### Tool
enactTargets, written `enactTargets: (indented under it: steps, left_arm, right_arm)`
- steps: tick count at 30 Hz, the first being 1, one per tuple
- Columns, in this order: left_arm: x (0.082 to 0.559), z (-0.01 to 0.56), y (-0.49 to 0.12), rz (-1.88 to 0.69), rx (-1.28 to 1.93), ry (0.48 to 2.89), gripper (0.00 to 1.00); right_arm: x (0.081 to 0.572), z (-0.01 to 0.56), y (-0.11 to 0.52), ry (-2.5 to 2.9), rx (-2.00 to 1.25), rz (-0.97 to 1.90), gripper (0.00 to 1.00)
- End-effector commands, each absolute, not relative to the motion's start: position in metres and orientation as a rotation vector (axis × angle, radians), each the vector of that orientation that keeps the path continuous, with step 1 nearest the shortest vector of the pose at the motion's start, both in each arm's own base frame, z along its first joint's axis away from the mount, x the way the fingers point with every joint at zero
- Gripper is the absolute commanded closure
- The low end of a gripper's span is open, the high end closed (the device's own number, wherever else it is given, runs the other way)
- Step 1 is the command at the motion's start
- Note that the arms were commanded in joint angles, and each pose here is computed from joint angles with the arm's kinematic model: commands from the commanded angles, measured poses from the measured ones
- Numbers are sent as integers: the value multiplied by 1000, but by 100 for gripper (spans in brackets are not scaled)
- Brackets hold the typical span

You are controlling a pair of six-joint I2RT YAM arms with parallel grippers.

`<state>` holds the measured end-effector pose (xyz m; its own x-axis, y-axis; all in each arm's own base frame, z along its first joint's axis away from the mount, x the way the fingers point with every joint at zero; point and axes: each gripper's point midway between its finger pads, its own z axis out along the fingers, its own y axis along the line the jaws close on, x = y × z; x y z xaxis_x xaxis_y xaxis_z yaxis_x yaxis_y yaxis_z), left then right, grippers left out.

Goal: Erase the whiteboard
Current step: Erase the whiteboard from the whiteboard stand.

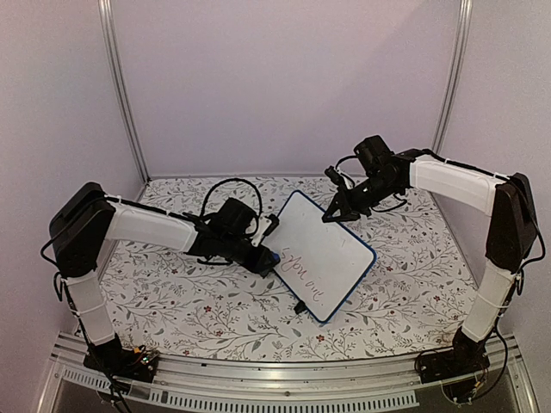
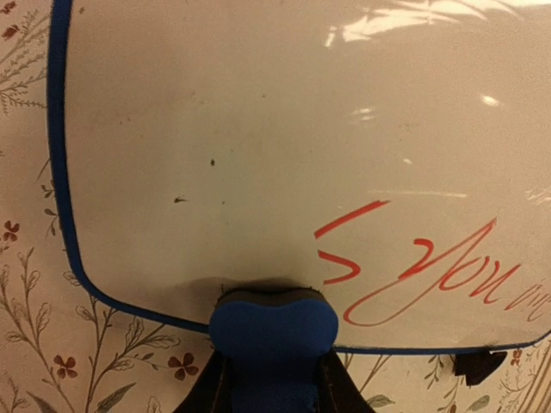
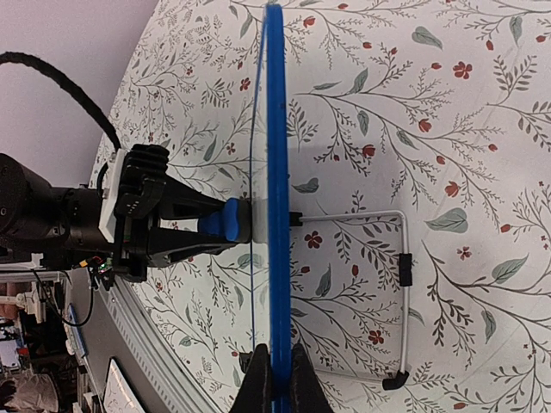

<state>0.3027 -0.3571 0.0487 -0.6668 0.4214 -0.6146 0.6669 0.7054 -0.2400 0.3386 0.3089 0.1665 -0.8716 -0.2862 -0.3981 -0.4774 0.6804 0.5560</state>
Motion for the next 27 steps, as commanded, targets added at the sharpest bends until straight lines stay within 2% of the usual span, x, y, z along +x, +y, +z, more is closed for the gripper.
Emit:
enactTargets:
  steps: [1,14,27]
  left_arm:
    - [287,53,-359,-608,904,2404,100]
    - [327,127,-363,-569,843,2217,100]
    - [328,78,-379,-618,885,2286,100]
  right_arm:
    - [309,132,304,2771,-661,885,100]
    - [310,133,304,2768,-663,890,100]
    - [309,133,304,2769,-664,888,100]
